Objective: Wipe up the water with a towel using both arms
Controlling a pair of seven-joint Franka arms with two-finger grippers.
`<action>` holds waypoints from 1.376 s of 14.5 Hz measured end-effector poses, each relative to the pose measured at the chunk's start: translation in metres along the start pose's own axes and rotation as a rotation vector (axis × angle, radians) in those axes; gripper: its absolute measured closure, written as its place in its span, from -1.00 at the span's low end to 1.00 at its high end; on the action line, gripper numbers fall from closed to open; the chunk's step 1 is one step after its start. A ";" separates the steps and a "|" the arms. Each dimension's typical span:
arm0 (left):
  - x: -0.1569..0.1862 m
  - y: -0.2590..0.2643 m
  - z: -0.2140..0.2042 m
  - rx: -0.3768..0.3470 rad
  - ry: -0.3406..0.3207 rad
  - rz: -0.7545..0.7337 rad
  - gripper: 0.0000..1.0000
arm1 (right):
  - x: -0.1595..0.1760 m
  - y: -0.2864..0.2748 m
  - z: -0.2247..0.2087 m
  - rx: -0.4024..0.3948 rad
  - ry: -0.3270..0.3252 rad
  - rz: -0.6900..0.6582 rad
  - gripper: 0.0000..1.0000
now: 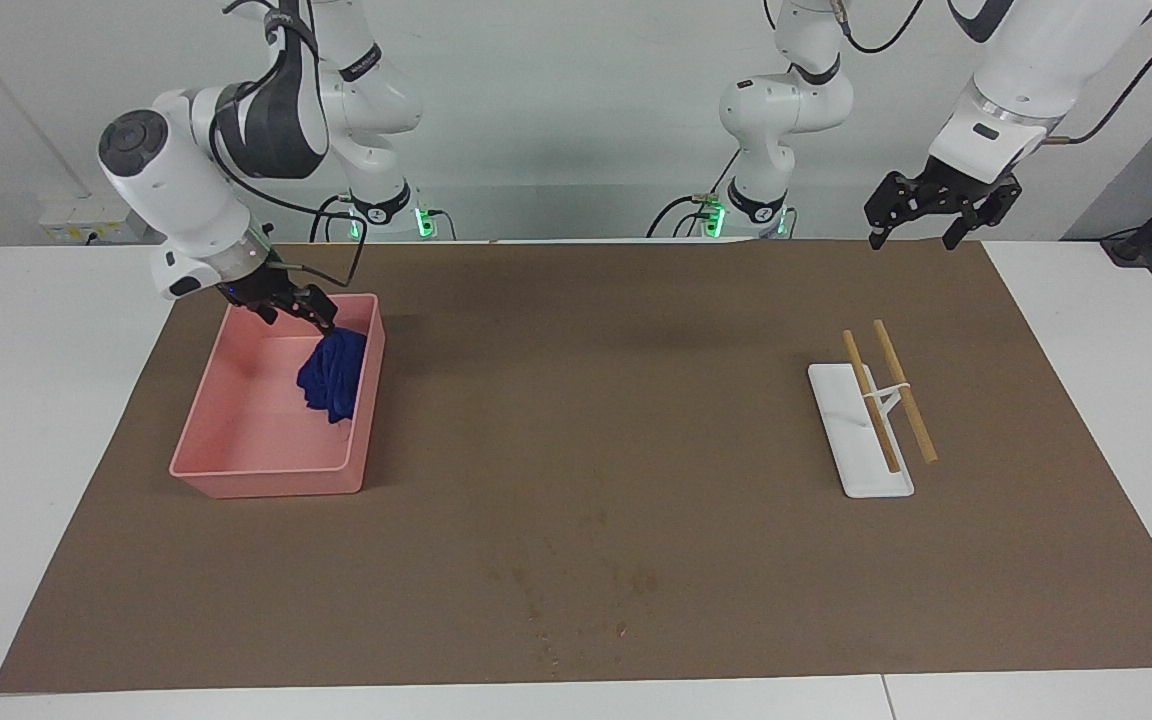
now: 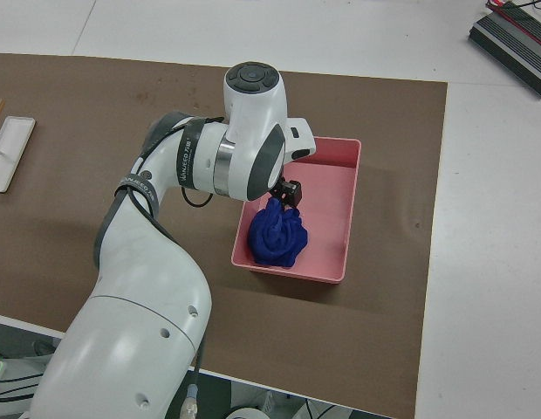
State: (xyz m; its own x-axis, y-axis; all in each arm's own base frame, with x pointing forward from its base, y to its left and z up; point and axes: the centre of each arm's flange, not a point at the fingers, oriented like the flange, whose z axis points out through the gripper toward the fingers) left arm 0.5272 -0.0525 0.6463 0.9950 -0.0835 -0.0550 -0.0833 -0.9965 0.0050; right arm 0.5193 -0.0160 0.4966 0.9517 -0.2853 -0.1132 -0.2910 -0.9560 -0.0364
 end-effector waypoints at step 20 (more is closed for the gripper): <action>0.000 0.000 0.000 0.000 0.000 0.000 -1.00 | -0.003 -0.023 -0.144 -0.083 0.038 -0.076 -1.00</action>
State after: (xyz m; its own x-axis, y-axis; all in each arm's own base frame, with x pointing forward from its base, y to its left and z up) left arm 0.5272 -0.0524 0.6463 0.9950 -0.0833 -0.0550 -0.0832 -0.9965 0.0050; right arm 0.5374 -0.0028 0.6404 0.9743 -0.2123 -0.0751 -0.2099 -0.9769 0.0395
